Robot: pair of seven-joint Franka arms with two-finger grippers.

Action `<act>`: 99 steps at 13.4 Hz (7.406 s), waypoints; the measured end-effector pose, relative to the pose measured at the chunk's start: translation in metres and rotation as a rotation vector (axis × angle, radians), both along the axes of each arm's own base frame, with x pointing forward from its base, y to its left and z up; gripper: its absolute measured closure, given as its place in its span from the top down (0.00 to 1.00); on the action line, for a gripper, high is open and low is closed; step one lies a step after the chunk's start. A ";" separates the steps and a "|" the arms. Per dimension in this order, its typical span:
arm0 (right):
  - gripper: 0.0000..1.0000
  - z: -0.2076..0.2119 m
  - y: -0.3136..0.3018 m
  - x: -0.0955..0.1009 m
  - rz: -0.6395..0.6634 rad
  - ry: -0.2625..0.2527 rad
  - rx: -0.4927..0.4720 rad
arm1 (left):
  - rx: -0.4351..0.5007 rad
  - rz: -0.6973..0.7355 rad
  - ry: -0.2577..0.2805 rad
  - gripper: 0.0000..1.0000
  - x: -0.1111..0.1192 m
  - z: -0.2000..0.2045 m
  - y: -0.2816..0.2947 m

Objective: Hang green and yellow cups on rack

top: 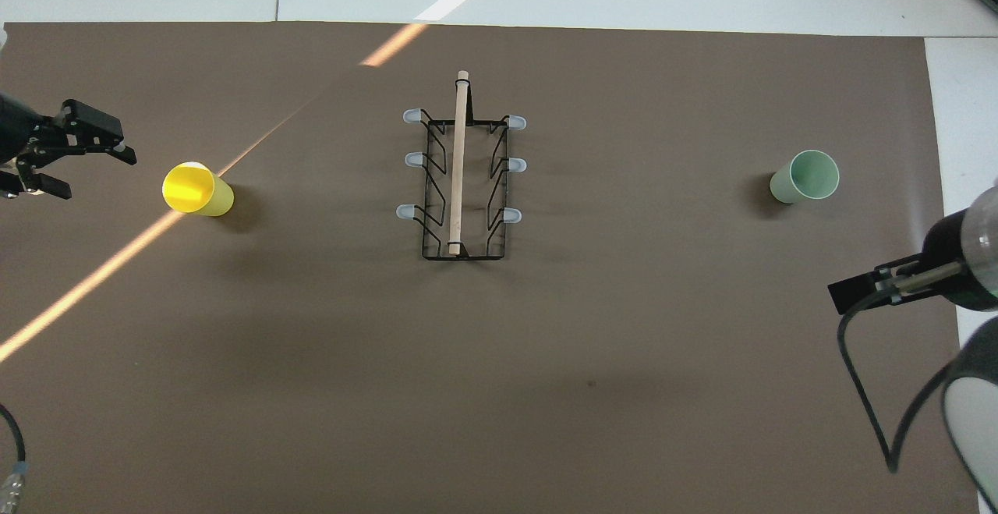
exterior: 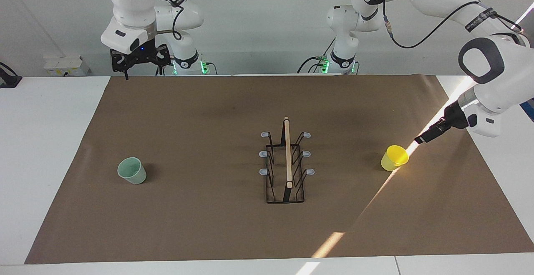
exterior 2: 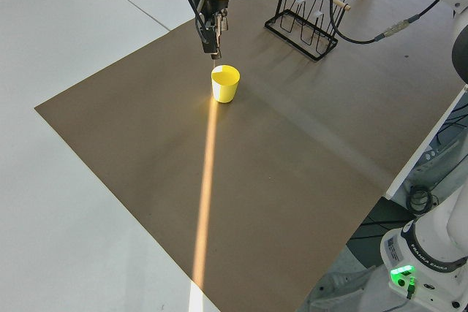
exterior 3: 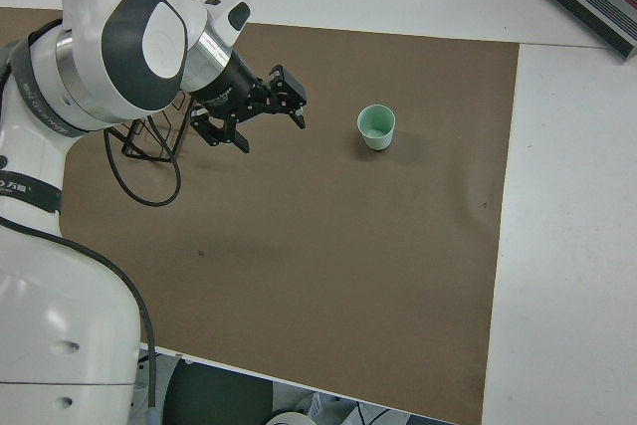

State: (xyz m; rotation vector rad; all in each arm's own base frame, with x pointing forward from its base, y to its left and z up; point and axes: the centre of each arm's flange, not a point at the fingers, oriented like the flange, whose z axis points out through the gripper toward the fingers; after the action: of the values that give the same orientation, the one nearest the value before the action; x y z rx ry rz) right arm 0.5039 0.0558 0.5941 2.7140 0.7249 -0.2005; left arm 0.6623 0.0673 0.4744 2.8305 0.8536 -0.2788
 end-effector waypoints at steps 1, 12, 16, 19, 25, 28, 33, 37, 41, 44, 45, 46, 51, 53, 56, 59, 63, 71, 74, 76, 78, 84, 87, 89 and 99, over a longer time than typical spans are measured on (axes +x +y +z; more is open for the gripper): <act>1.00 -0.013 -0.004 0.007 0.085 0.014 -0.050 | -0.010 0.058 0.016 1.00 0.008 -0.014 0.006; 1.00 -0.100 -0.012 0.060 0.645 0.271 -0.296 | -0.134 0.680 0.166 1.00 0.024 -0.102 0.076; 1.00 -0.115 -0.013 0.066 0.896 0.365 -0.410 | -0.240 0.869 0.275 1.00 0.000 -0.142 0.104; 1.00 -0.159 -0.006 0.066 0.966 0.446 -0.467 | -0.321 1.013 0.346 1.00 -0.022 -0.162 0.114; 1.00 -0.229 0.016 0.078 1.022 0.462 -0.553 | -0.492 1.188 0.379 1.00 -0.055 -0.185 0.112; 1.00 -0.264 0.039 0.076 1.031 0.466 -0.583 | -0.558 1.261 0.372 1.00 -0.064 -0.195 0.110; 1.00 -0.299 0.059 0.074 1.025 0.440 -0.608 | -0.605 1.346 0.363 1.00 -0.075 -0.214 0.091; 1.00 -0.317 0.055 0.079 1.042 0.400 -0.576 | -0.642 1.368 0.364 1.00 -0.075 -0.219 0.078; 1.00 -0.331 0.050 0.084 1.078 0.386 -0.593 | -0.656 1.355 0.353 1.00 -0.071 -0.215 0.065; 1.00 -0.339 0.032 0.092 1.124 0.357 -0.615 | -0.661 1.346 0.318 1.00 -0.066 -0.217 0.053; 1.00 -0.342 0.025 0.093 1.137 0.351 -0.619 | -0.658 1.343 0.310 1.00 -0.064 -0.219 0.047; 1.00 -0.344 0.018 0.094 1.154 0.350 -0.629 | -0.654 1.341 0.305 1.00 -0.062 -0.220 0.041; 1.00 -0.358 0.001 0.088 1.201 0.335 -0.655 | -0.638 1.283 0.243 0.94 -0.053 -0.221 0.006; 1.00 -0.360 -0.008 0.088 1.235 0.329 -0.677 | -0.642 1.246 0.199 0.73 -0.049 -0.212 -0.005; 1.00 -0.361 -0.023 0.089 1.251 0.327 -0.688 | -0.585 1.124 0.135 0.67 -0.040 -0.184 -0.019; 1.00 -0.362 -0.031 0.090 1.272 0.328 -0.701 | -0.503 0.980 0.056 0.67 -0.033 -0.139 -0.030; 1.00 -0.368 -0.037 0.086 1.313 0.316 -0.724 | -0.377 0.775 -0.040 0.67 -0.036 -0.080 -0.061; 1.00 -0.377 -0.049 0.078 1.338 0.299 -0.749 | 0.019 0.411 -0.178 0.67 -0.056 -0.029 -0.191; 0.89 -0.378 -0.049 0.078 1.340 0.302 -0.752 | 0.123 0.281 -0.229 0.67 -0.066 -0.029 -0.230; 0.64 -0.378 -0.051 0.077 1.337 0.304 -0.751 | 0.204 0.150 -0.283 0.67 -0.077 -0.029 -0.265; 0.64 -0.378 -0.051 0.077 1.338 0.304 -0.751 | 0.265 0.035 -0.334 0.67 -0.089 -0.028 -0.299; 0.64 -0.377 -0.048 0.078 1.340 0.303 -0.756 | 0.402 -0.071 -0.466 0.67 -0.112 -0.024 -0.351; 0.64 -0.366 -0.036 0.081 1.330 0.280 -0.760 | 0.442 -0.045 -0.532 0.67 -0.115 -0.024 -0.360; 0.64 -0.352 -0.030 0.083 1.289 0.258 -0.738 | 0.463 -0.023 -0.564 0.67 -0.116 -0.026 -0.363; 0.64 -0.233 0.012 0.077 1.003 0.123 -0.342 | 0.490 0.028 -0.642 0.67 -0.160 -0.058 -0.413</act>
State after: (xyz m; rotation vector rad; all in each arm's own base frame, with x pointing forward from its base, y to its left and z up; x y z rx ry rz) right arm 0.5814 0.0680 0.3611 1.7586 1.7705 -0.2122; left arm 0.5019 -0.3453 0.4169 2.9964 0.8860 0.9128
